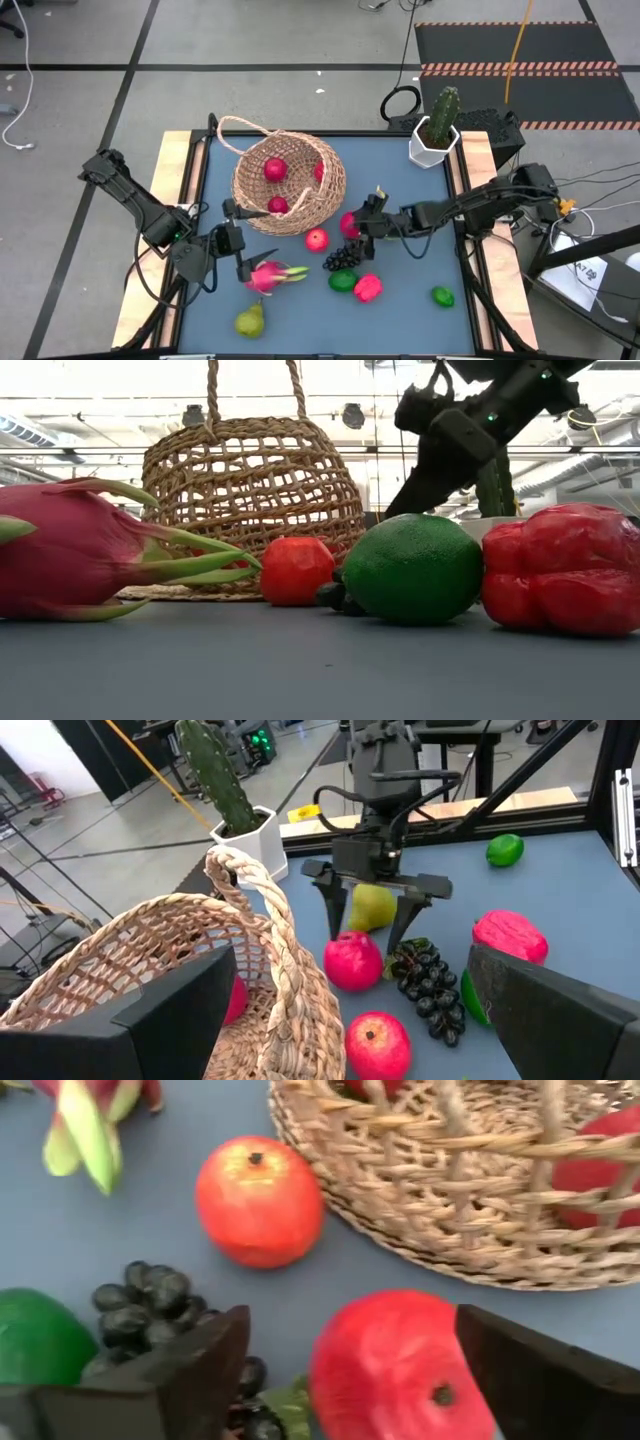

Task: Build produce basket
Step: Put the red apple into the basket

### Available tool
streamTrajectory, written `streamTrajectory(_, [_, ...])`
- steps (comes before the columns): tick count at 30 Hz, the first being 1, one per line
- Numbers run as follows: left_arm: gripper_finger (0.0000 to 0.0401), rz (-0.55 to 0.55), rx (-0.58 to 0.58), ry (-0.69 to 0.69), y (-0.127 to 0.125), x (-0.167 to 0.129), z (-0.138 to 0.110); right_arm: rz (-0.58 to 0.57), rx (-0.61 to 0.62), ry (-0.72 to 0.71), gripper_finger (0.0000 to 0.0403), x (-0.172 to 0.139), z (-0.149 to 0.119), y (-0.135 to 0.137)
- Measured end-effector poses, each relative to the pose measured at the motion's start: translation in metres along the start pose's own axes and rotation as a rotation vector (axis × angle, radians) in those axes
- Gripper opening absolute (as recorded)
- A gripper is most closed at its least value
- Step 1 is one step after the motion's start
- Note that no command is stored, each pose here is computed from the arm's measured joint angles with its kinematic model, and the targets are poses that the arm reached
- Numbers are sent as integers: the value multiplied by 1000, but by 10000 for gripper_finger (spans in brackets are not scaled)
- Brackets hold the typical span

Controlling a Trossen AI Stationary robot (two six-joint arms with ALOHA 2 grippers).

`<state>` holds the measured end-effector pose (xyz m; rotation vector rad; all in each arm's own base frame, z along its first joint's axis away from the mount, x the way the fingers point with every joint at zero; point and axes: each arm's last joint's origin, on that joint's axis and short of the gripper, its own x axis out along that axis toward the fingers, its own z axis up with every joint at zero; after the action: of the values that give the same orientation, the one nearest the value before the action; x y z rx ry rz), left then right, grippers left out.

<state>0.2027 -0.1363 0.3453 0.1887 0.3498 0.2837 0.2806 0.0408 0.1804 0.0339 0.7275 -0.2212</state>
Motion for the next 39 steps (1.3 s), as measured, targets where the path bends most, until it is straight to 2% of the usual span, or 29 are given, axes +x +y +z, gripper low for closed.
streamTrajectory(3, [397, 0, 0, 0, 0, 0, 0, -39, 14, -3, 391, 2, 1, -7])
streamTrajectory(6, [397, 0, 1, 0, 0, 0, 0, -43, 51, 20, 395, 4, 1, -15])
streamTrajectory(14, [397, 0, 2, 0, 0, 0, 0, 106, 208, 90, 399, 10, 2, -35])
streamTrajectory(32, [397, 0, 5, 0, 0, 0, 0, 77, 207, 148, 400, 15, -3, -46])
streamTrajectory(39, [397, -1, 4, -1, 0, 0, 0, 136, 241, 190, 400, 26, -9, -45])
